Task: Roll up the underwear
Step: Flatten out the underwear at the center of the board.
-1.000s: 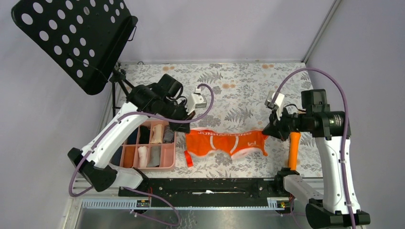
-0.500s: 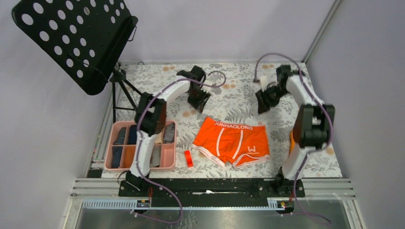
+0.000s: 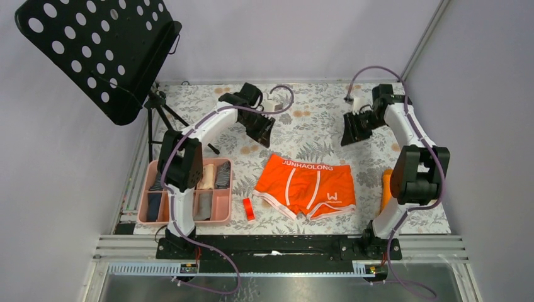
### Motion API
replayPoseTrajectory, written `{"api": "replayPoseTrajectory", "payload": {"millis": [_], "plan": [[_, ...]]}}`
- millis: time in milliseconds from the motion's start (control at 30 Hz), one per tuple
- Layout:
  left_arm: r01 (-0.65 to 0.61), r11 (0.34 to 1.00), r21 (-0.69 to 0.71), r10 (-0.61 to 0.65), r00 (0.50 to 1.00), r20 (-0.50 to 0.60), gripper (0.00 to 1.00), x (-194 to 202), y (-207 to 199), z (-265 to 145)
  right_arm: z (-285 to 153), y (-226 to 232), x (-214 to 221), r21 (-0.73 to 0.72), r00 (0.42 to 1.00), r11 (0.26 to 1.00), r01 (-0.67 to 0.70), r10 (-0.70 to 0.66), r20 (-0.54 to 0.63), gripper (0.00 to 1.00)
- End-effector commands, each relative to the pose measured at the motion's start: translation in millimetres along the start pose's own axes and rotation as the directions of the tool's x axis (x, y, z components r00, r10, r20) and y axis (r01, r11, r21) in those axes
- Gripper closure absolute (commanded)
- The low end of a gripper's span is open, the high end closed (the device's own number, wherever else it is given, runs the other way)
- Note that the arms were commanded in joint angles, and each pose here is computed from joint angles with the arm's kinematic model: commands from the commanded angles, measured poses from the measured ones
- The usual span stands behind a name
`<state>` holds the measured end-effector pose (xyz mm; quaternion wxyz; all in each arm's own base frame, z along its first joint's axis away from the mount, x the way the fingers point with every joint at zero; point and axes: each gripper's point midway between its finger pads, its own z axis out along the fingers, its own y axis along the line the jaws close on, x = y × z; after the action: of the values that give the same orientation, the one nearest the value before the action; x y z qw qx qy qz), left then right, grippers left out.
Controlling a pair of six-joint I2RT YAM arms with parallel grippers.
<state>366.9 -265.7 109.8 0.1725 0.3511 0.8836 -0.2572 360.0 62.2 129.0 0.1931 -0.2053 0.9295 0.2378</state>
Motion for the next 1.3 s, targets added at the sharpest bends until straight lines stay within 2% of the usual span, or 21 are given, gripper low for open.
{"api": "replayPoseTrajectory", "payload": {"millis": [0,67,233,433,567,700,800,1000,1100,1267], "plan": [[0.023,0.986,0.166,-0.022,1.000,-0.004,0.75,8.5,-27.1,10.0,8.4,30.0,57.8,-0.096,0.979,0.985,-0.141,0.124,-0.161,0.67],[0.047,0.982,0.184,-0.046,0.999,-0.015,0.76,7.6,-27.1,16.5,13.7,28.9,77.4,-0.097,0.970,0.986,-0.139,0.116,-0.213,0.70],[0.074,0.975,0.207,-0.071,0.997,-0.026,0.78,-1.7,-24.7,32.0,22.0,12.7,95.6,-0.027,0.957,0.992,-0.125,0.114,-0.266,0.79],[0.137,0.966,0.219,-0.114,0.987,-0.115,0.83,15.2,-14.3,64.4,33.5,-5.9,115.5,0.011,0.940,0.997,-0.074,0.074,-0.334,0.80],[0.177,0.968,0.180,-0.145,0.973,-0.178,0.84,34.0,-1.8,81.2,48.5,-16.8,117.3,0.023,0.936,0.996,-0.087,0.090,-0.341,0.80],[0.200,0.973,0.115,-0.177,0.968,-0.180,0.86,37.1,13.0,86.1,70.4,-36.9,109.9,0.062,0.938,0.994,-0.087,0.103,-0.332,0.81],[0.215,0.977,0.017,-0.209,0.964,-0.162,0.86,35.0,28.7,81.2,81.1,-48.2,99.8,0.091,0.945,0.995,-0.047,0.074,-0.320,0.81],[0.249,0.967,-0.049,-0.254,0.955,-0.155,0.87,40.8,36.5,72.3,106.4,-46.0,77.6,0.102,0.939,0.988,0.113,-0.073,-0.337,0.80],[0.241,0.956,-0.168,-0.264,0.955,-0.134,0.94,39.6,58.3,69.0,118.3,-49.8,56.0,0.106,0.943,0.985,0.133,-0.093,-0.319,0.81],[0.215,0.935,-0.281,-0.246,0.966,-0.080,0.93,24.3,81.8,57.2,127.0,-74.4,21.4,0.155,0.942,0.971,0.184,-0.129,-0.309,0.82]]}}
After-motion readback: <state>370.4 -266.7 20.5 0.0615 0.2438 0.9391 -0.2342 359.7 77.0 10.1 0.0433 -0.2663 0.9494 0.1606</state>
